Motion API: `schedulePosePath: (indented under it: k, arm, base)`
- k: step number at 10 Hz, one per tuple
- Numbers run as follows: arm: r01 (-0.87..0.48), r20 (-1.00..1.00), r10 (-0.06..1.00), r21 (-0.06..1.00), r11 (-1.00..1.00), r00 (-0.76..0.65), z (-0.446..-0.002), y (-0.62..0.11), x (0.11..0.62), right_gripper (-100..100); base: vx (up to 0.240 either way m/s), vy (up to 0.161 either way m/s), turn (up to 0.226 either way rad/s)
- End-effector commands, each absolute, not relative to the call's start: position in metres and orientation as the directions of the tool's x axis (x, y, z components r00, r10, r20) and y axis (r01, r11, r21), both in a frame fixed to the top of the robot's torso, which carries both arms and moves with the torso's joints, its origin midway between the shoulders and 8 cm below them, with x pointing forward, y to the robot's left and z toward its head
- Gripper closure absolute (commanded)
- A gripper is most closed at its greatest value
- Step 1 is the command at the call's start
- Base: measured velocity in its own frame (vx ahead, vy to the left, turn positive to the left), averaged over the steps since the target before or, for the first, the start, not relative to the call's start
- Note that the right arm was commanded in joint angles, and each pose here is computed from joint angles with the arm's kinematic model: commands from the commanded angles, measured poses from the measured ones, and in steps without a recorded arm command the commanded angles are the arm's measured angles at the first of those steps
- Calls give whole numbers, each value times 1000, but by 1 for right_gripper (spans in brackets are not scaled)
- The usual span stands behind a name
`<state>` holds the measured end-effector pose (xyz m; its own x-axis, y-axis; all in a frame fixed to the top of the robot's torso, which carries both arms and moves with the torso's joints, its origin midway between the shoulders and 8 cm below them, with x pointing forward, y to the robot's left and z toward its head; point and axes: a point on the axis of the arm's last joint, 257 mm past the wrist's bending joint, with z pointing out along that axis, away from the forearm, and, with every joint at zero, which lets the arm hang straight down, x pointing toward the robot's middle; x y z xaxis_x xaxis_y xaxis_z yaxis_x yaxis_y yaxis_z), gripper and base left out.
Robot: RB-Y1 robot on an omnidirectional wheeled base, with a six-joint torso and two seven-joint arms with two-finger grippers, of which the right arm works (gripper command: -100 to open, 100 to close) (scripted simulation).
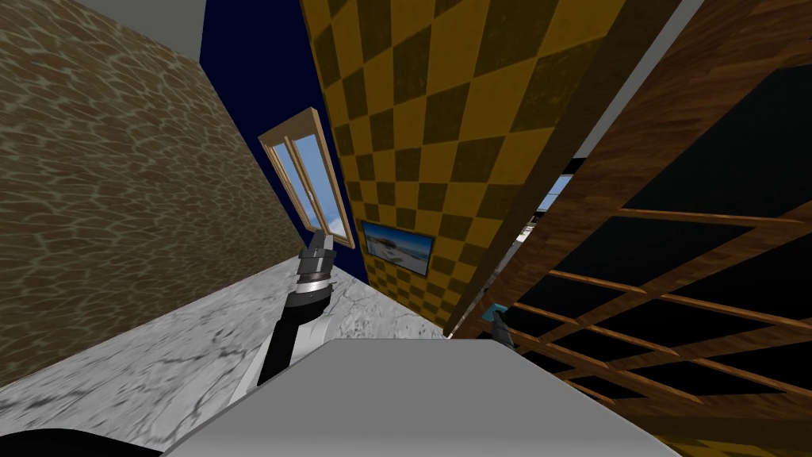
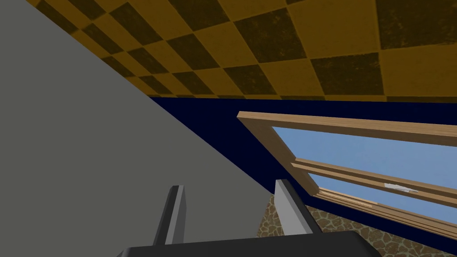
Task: Pull the door open
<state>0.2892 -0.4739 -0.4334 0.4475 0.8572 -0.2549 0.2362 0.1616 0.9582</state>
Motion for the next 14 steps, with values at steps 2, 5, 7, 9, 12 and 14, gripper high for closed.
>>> schedulePosePath:
  k: [2, 5, 7, 9, 12, 14]
  arm:
    - [261, -264, 838, 953, 152, 477, -436, -494, 272, 100]
    - [236, -221, 843, 965, 115, 491, -435, -495, 272, 100]
    - [210, -176, 846, 975, 79, 503, -434, -496, 272, 100]
    - [164, -102, 847, 986, 18, 522, -432, -497, 271, 100]
    - [128, -42, 845, 991, -31, 532, -431, -498, 271, 100]
    - [128, -42, 845, 991, -31, 532, -431, -498, 271, 100]
  base:
    - [-7, 3, -15]
    - [-11, -4, 34]
    - [-62, -28, 113]
    - [-62, -7, 125]
    - [-51, -17, 70]
    - [-7, -3, -16]
